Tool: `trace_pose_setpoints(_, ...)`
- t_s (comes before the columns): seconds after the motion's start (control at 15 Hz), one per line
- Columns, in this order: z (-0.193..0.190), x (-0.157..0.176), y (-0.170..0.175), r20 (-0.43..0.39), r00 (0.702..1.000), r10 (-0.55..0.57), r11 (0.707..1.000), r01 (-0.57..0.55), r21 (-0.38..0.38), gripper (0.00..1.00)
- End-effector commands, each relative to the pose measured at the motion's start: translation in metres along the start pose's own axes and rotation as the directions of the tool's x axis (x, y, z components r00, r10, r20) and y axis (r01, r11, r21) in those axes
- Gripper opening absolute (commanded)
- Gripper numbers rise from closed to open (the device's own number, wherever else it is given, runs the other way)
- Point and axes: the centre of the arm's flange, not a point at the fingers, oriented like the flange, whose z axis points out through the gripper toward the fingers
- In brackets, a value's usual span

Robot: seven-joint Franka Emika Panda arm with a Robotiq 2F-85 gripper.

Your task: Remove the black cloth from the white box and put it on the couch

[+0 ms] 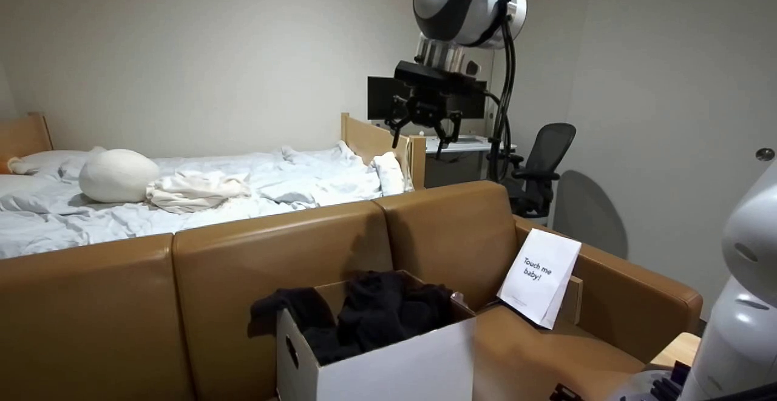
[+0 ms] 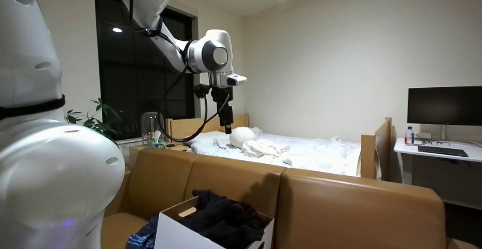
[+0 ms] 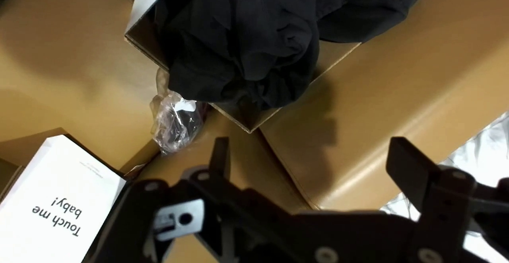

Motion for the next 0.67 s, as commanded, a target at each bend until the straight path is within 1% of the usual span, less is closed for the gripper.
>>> trace_pose_setpoints(0.0, -0.001, 0.002, 0.001, -0.001, 1.0, 0.003, 1.0, -0.003, 0.001, 1.0)
trace_pose_setpoints(0.07, -0.002, 0.002, 0.001, -0.002, 1.0, 0.004, 1.0, -0.004, 0.003, 1.0)
trace_pose_setpoints(0.13, 0.007, 0.011, -0.013, 0.005, 1.0, -0.001, 1.0, 0.001, -0.009, 1.0)
trace_pose_setpoints(0.2, 0.034, 0.033, -0.035, 0.067, 0.998, -0.011, 0.999, 0.015, -0.047, 1.0)
trace_pose_setpoints(0.27, 0.054, 0.044, -0.044, 0.14, 0.99, -0.022, 0.997, 0.032, -0.067, 1.0)
trace_pose_setpoints(0.4, 0.093, 0.047, -0.047, 0.211, 0.977, -0.022, 0.99, 0.05, -0.13, 1.0)
trace_pose_setpoints(0.6, 0.176, 0.05, -0.051, 0.312, 0.95, 0.006, 0.961, 0.081, -0.264, 1.0)
